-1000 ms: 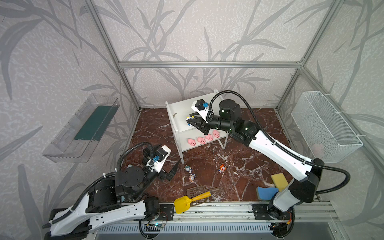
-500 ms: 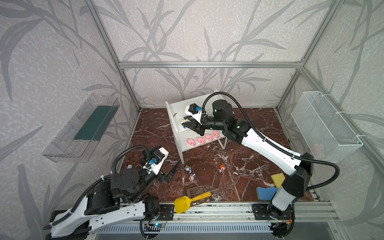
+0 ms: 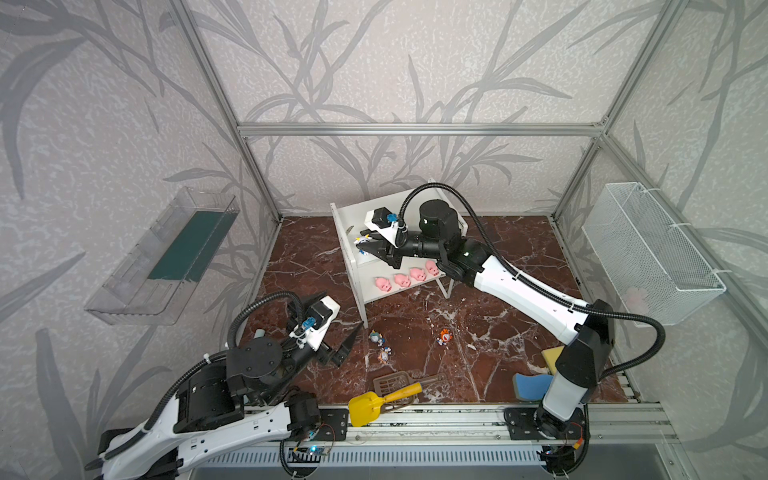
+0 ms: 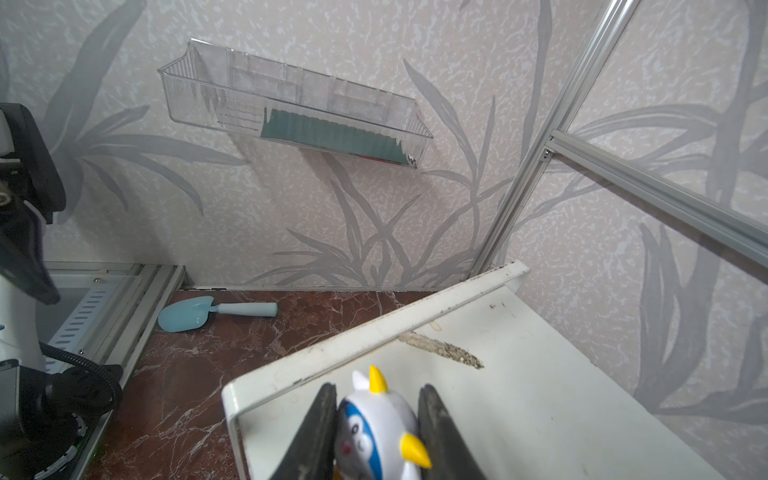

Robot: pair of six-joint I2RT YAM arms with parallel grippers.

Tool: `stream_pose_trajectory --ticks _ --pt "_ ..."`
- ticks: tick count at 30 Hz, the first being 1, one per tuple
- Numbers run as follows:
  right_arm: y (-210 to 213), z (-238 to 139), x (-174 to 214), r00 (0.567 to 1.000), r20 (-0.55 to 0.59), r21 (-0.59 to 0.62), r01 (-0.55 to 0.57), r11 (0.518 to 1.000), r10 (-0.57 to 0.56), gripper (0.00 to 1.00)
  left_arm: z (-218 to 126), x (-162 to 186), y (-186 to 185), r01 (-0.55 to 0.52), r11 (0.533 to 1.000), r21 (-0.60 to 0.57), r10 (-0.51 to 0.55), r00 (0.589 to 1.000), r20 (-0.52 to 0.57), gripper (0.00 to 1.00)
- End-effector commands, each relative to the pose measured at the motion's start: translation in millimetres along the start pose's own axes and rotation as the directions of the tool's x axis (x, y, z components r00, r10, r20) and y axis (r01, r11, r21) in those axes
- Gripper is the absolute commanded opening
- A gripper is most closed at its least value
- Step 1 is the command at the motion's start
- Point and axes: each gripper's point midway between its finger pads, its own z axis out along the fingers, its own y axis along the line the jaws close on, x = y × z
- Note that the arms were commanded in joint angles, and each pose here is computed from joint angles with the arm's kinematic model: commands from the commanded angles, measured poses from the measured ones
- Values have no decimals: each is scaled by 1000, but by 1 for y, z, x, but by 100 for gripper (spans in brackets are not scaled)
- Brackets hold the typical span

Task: Place and organize the plastic toys onto the shelf
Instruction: 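Lower the white figure onto the top tier with the right gripper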

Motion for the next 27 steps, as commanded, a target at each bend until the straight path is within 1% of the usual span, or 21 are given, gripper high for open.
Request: stream_pose_trajectory --ticks 1,4,9,12,15,19,20,27 --pt "1 7 2 1000 9 -16 12 1000 -11 27 3 -1 -4 11 1000 20 -11 1000 11 99" --pt "-1 8 3 1000 1 -12 19 1000 -19 30 5 1 -5 16 1000 21 -16 1000 4 99" --pt "-2 7 6 1000 -4 -4 19 1000 -19 43 8 3 -6 21 1000 23 -21 1000 -5 99" --pt "-4 5 5 1000 -3 4 20 1000 -20 46 10 3 -6 24 999 23 -24 1000 -8 99" --pt "-6 3 3 1000 -1 13 25 1000 -25 48 11 5 -6 27 999 23 -26 1000 -12 99" --pt "-7 -1 3 1000 -5 17 25 1000 -25 48 12 5 -6 31 999 23 -31 999 -11 99" --pt "-8 -2 2 1000 -4 19 25 1000 -25 48 17 7 -9 21 999 28 -20 999 -31 99" --pt "-8 -13 5 1000 -12 21 22 1000 -22 48 20 9 -10 22 999 27 -21 999 -41 99"
